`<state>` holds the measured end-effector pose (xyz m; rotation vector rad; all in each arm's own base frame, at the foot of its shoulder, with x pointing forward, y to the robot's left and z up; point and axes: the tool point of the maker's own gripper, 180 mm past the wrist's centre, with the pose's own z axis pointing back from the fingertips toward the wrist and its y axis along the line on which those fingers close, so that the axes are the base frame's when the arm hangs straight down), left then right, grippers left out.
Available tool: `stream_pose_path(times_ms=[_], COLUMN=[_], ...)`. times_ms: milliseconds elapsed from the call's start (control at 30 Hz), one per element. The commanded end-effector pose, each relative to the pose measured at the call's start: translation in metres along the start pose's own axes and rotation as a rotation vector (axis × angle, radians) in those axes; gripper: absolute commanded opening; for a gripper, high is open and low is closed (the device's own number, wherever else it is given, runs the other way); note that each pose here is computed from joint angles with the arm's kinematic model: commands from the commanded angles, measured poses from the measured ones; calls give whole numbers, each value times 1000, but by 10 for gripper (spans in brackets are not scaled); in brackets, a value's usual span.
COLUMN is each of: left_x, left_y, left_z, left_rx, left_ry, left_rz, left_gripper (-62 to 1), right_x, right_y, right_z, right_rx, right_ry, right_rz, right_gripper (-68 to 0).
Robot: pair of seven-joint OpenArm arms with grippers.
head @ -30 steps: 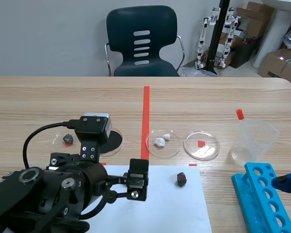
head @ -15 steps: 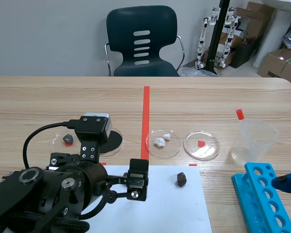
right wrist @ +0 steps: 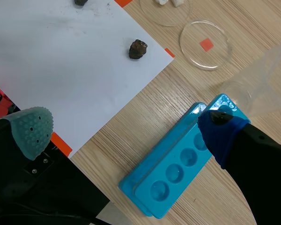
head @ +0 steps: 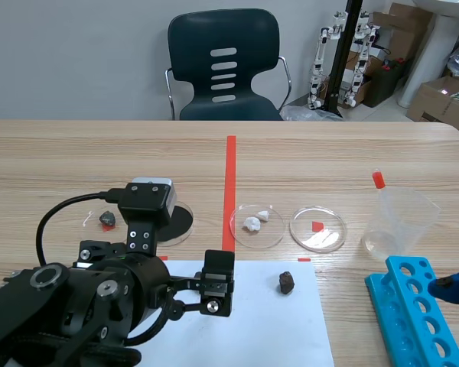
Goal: Put the middle mineral back
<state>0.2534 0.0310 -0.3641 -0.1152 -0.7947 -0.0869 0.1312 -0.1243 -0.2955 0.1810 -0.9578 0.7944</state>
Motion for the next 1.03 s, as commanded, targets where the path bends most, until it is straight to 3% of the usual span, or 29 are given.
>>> stream_pose_path(times_ms=[0, 1000], left_x=[9, 9], left_y=[-1, 1], left_z=[0, 0], left_rx=[-1, 9], left_ry=[-29, -29], left_rz=[3, -7], left_gripper=[14, 14], right_x=[11, 11], right_y=[-4, -4], right_z=[0, 0], right_rx=[-10, -10], right_ry=[-36, -36], right_rz=[9, 9], right_gripper=[-19, -19])
